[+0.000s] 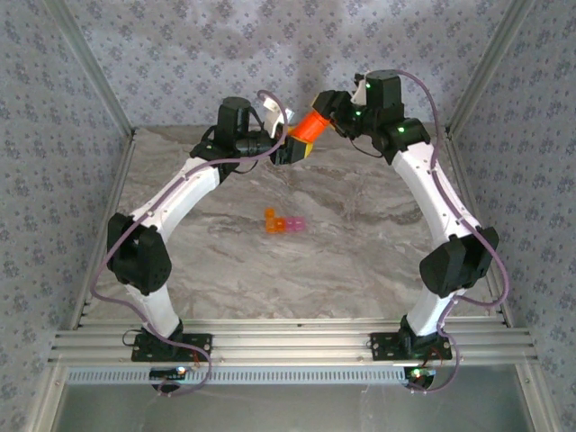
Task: Sort the pills into containers
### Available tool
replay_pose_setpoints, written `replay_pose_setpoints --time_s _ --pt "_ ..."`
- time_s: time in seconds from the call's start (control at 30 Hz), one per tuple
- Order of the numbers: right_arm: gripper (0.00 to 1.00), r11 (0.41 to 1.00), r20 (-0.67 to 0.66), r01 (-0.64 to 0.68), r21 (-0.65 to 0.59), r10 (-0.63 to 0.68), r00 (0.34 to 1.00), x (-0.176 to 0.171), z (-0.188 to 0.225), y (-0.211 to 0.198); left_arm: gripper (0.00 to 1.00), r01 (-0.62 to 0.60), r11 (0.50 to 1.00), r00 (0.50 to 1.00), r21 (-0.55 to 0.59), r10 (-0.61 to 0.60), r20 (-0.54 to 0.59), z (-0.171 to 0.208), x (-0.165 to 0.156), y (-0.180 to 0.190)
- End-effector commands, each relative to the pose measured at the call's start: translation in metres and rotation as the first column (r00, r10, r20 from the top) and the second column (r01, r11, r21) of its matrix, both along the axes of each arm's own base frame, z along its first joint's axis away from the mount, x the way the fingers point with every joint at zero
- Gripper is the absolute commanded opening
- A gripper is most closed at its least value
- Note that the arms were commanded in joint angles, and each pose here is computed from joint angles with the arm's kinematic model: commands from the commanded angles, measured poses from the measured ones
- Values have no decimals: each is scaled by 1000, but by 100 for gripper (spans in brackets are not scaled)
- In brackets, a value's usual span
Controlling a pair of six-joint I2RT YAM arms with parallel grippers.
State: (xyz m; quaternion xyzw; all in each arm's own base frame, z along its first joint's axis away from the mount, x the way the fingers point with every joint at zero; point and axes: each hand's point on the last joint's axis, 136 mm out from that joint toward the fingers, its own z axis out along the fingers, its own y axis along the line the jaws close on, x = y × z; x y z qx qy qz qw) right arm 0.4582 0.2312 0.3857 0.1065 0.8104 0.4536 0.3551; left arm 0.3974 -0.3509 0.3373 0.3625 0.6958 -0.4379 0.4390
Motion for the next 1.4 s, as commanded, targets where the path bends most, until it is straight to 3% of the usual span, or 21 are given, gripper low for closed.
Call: replay_pose_setpoints --time_s 0.0,0.13,0.27,0.4,0.77,0.97,1.1,1.2,1.37 --pt "42 997 38 -74 -5 74 997 -6 11 4 0 11 998 997 -66 -6 82 40 -7 3" --pt "39 995 166 -90 -52 97 981 1 27 -9 0 23 991 998 -133 -15 63 51 -6 9" --pt "41 968 437 -172 -182 237 868 -12 56 -7 0 96 965 995 -246 -94 17 71 -13 13" --pt "39 961 496 -177 -212 262 828 -14 72 -10 0 160 939 985 -305 -171 -7 83 -21 12" --pt "37 980 510 -193 -43 188 839 -1 83 -26 0 189 934 979 -302 -204 -20 78 -25 12" --pt "38 950 500 -310 -24 280 819 0 89 -26 0 200 935 976 -292 -216 -24 76 -25 10" --pt "38 971 493 -236 -41 225 841 4 88 -35 0 194 938 978 -288 -209 -20 75 -23 10" --pt "38 993 450 -96 -62 114 886 11 72 -55 0 183 941 981 -284 -195 -13 77 -22 12" --pt "39 973 294 104 -206 -40 955 9 6 -94 0 131 953 991 -272 -137 -3 75 -16 21"
